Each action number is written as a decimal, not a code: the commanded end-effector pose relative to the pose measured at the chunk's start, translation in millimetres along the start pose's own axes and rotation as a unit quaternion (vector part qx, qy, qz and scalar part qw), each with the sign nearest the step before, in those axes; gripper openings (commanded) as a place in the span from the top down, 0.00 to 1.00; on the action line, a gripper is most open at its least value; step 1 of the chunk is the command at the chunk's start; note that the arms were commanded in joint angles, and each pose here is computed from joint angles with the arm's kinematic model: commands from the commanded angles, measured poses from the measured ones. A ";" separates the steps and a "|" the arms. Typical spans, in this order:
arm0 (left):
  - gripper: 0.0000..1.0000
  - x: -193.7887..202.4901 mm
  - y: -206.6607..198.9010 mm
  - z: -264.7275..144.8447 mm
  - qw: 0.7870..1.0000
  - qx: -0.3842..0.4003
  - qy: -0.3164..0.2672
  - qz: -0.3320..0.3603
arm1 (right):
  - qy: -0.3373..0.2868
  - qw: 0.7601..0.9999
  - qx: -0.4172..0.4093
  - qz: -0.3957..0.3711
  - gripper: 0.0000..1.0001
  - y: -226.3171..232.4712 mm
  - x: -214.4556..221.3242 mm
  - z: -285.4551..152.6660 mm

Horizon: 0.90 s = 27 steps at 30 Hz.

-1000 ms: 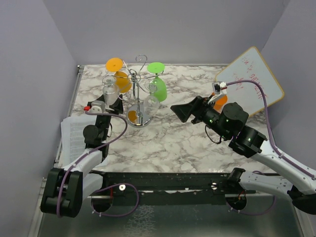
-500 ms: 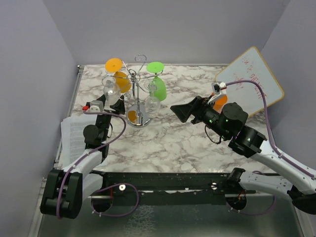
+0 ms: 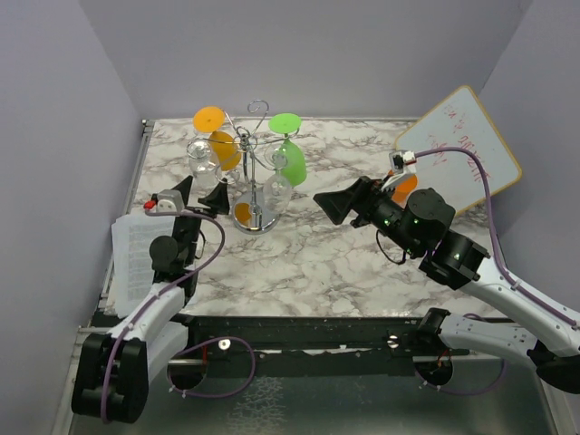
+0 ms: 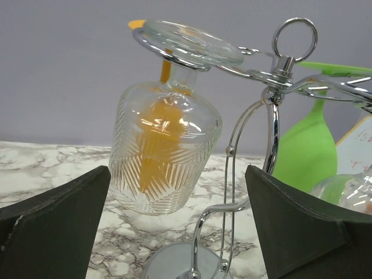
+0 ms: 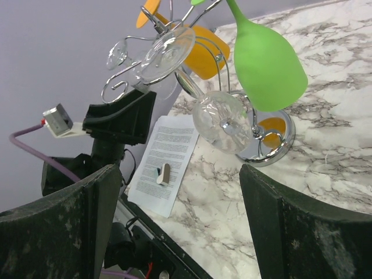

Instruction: Place the wine glass upside down on the wine glass rack

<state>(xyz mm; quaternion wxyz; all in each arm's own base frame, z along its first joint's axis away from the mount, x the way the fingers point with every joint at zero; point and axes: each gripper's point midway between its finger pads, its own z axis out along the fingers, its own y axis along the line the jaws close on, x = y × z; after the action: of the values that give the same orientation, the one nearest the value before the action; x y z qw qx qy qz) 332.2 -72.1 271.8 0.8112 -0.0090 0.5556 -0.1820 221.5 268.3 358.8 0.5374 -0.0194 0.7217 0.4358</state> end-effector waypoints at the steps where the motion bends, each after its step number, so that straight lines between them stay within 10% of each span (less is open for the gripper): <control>1: 0.01 -1.7 23.6 -24.3 0.996 -0.077 -0.014 -0.039 | -0.014 0.999 0.041 -0.019 0.13 -17.8 -3.4 -4.7; 17: 0.01 18.5 24.4 -52.7 0.982 -0.116 0.039 -0.141 | -0.065 0.969 0.207 -0.122 0.13 -83.2 -24.4 -9.2; 27: 0.01 -25.3 77.3 -69.8 0.922 -0.353 0.118 -0.110 | -0.037 0.947 0.266 -0.175 0.12 -98.0 -25.7 24.7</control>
<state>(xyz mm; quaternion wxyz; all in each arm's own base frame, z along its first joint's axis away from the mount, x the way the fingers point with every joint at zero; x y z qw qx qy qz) 298.8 -15.4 263.0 0.7177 -0.2697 0.6164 -0.1794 287.6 224.6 311.8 0.6078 0.0103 0.7749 0.1735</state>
